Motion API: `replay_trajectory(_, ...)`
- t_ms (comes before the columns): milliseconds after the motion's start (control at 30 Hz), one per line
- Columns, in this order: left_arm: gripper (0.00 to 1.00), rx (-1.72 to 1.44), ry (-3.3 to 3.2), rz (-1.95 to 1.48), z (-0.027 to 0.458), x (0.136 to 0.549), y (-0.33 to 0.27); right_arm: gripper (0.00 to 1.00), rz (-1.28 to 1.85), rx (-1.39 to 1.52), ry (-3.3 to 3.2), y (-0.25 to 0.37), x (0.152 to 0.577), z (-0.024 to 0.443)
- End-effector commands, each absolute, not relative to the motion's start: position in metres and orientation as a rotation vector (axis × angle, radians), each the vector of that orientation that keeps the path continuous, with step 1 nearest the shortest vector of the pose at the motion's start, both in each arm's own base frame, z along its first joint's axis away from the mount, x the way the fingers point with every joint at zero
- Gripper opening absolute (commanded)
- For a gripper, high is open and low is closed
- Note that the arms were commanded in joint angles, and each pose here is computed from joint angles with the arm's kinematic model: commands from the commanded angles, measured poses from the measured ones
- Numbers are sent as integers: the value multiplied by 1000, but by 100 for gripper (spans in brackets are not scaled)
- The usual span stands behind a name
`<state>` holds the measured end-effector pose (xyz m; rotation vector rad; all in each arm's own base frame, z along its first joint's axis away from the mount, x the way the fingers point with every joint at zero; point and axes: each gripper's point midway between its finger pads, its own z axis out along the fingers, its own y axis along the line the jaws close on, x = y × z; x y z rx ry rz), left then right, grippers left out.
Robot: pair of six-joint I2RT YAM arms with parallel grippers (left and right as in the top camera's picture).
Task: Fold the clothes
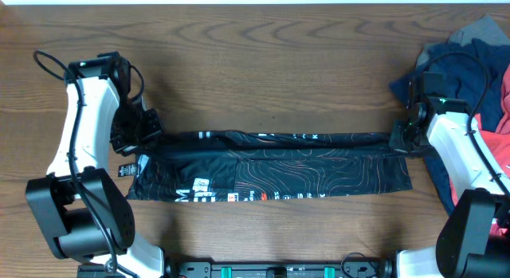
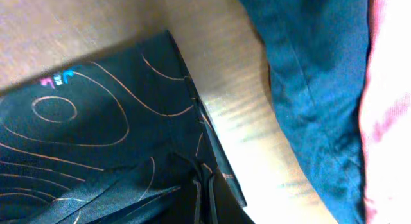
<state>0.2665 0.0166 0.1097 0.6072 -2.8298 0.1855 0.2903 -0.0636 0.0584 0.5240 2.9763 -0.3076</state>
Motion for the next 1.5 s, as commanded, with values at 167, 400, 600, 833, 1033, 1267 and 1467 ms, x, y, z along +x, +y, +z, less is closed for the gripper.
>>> replay_trajectory(167, 8, 594, -2671, 120, 109, 221, 16, 28, -400, 560, 2992, -74, 276, 66)
replay_trajectory(400, 36, 587, -2616, 114, 114, 208, 14, 60, -357, 592, 3035, -74, 266, 64)
replay_trajectory(600, 48, 603, -2631, 181, 113, 215, 7, 70, -266, 570, 3094, -65, 257, 59)
replay_trajectory(833, 48, 576, -2757, 262, 103, 246, -6, 76, -13, 407, 3154, -39, 256, 52)
replay_trajectory(1033, 48, 542, -2798, 262, 100, 254, -12, 77, 75, 314, 3183, -29, 248, 41)
replay_trajectory(1267, 48, 542, -2799, 262, 100, 255, -12, 80, -10, 309, 3103, -38, 254, 11)
replay_trajectory(1467, 48, 541, -2800, 263, 100, 255, -12, 84, -152, 310, 3056, -53, 249, -11)
